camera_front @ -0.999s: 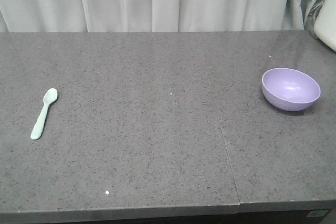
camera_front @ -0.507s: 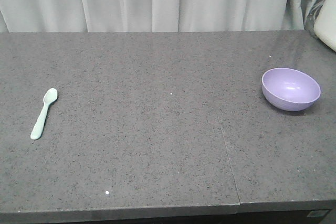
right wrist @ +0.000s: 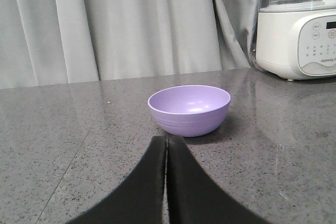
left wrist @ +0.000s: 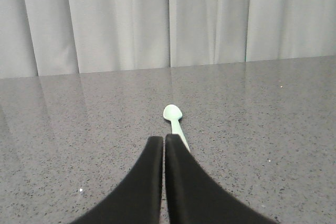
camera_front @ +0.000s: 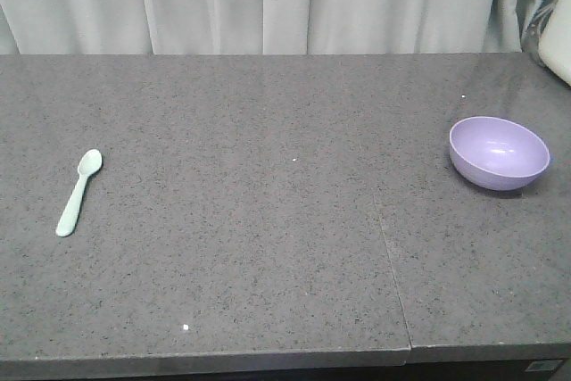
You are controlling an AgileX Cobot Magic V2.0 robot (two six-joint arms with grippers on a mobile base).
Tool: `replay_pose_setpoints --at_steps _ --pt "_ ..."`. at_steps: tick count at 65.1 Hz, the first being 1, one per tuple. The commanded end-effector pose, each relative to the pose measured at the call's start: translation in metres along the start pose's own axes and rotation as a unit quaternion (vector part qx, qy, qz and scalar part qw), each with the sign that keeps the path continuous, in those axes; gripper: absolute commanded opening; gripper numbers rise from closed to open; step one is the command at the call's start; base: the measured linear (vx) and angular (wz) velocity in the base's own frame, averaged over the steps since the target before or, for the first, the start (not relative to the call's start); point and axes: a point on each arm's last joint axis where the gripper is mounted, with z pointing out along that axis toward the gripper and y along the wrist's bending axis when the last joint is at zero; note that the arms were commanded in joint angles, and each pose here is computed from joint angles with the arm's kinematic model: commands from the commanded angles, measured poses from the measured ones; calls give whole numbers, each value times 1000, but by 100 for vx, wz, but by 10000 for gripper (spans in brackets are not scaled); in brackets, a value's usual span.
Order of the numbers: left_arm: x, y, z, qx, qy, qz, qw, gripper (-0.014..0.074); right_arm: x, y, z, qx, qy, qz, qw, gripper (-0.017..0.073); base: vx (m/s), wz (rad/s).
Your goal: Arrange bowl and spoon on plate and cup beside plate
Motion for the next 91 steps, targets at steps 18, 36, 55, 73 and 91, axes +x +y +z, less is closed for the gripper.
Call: replay_pose_setpoints --at_steps 18,36,55,73,91 --pt "3 0 0 -1 -27 -5 1000 -6 -3 0 -1 -1 -37 -8 999 -2 0 3" --pt "3 0 0 -1 -27 -5 1000 -6 -3 0 -1 -1 -37 -8 999 -2 1 4" --pt "3 0 0 -1 -27 -5 1000 -6 -3 0 -1 -1 -37 -8 999 -2 1 2" --pt "3 0 0 -1 -27 -5 1000 -6 -3 0 -1 -1 -37 -8 999 -2 0 0" --pt "3 0 0 -1 -27 -5 1000 -6 -3 0 -1 -1 -37 -8 999 -2 0 0"
